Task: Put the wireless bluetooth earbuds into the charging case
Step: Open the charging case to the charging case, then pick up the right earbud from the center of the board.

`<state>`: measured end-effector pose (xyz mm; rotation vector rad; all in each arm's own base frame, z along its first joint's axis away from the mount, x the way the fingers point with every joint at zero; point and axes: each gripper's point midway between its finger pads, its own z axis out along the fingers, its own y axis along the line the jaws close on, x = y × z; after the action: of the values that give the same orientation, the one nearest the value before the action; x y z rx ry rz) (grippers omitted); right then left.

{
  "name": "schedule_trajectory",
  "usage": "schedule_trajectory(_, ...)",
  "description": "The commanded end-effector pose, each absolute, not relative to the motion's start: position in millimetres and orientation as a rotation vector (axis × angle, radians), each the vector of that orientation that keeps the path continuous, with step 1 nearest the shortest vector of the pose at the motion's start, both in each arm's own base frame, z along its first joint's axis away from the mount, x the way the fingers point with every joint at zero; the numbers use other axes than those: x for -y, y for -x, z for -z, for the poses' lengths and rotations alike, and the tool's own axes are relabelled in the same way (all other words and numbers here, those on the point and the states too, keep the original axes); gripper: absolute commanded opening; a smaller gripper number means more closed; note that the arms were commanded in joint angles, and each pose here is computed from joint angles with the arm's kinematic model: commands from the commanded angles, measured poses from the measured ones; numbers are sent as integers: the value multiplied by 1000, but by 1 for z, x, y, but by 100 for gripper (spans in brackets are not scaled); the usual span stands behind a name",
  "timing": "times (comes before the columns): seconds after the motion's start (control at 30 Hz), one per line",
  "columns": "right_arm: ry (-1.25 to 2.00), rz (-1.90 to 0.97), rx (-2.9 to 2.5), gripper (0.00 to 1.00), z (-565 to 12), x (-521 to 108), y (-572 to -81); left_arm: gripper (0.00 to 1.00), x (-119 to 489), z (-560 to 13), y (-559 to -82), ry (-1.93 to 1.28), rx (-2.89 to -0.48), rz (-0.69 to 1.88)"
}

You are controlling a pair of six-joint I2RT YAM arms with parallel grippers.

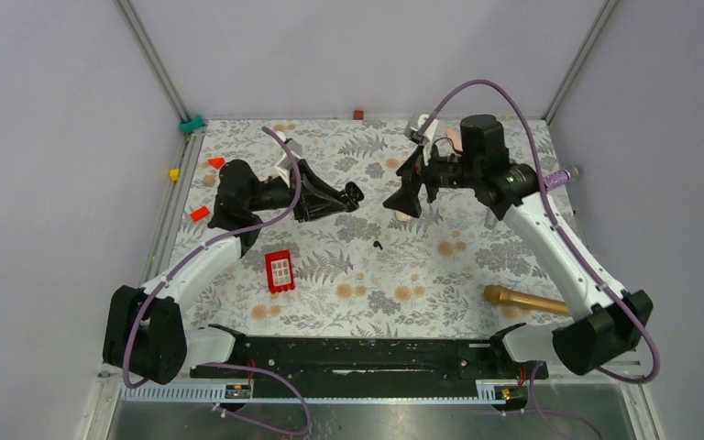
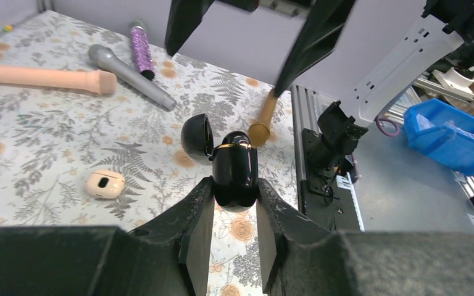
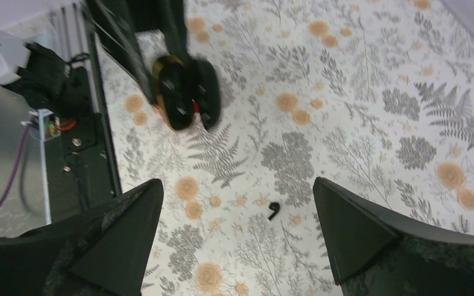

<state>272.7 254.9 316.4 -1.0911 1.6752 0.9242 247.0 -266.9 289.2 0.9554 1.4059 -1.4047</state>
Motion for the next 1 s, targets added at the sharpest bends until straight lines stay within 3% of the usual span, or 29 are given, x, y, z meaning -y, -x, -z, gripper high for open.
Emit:
schedule_trajectory(0.0,1228,-800,-1750,99,-274,-242,-297,0,251,-338,-238,-1026,-1225,1331)
schedule_trajectory(0.17,1558,-739,-1783,97,-208,-232,-303,0,242,-348,-230,-1045,-1183,1327)
schedule_trajectory(0.43,1846,-774,-1797,83,-148,-236,-322,0,237,-366,-222,-1052,-1123,1338)
schedule_trajectory(0.97,2314,-518,-1342,79,-60,-279,-332,0,215,-393,-214,-1018,-1046,1284)
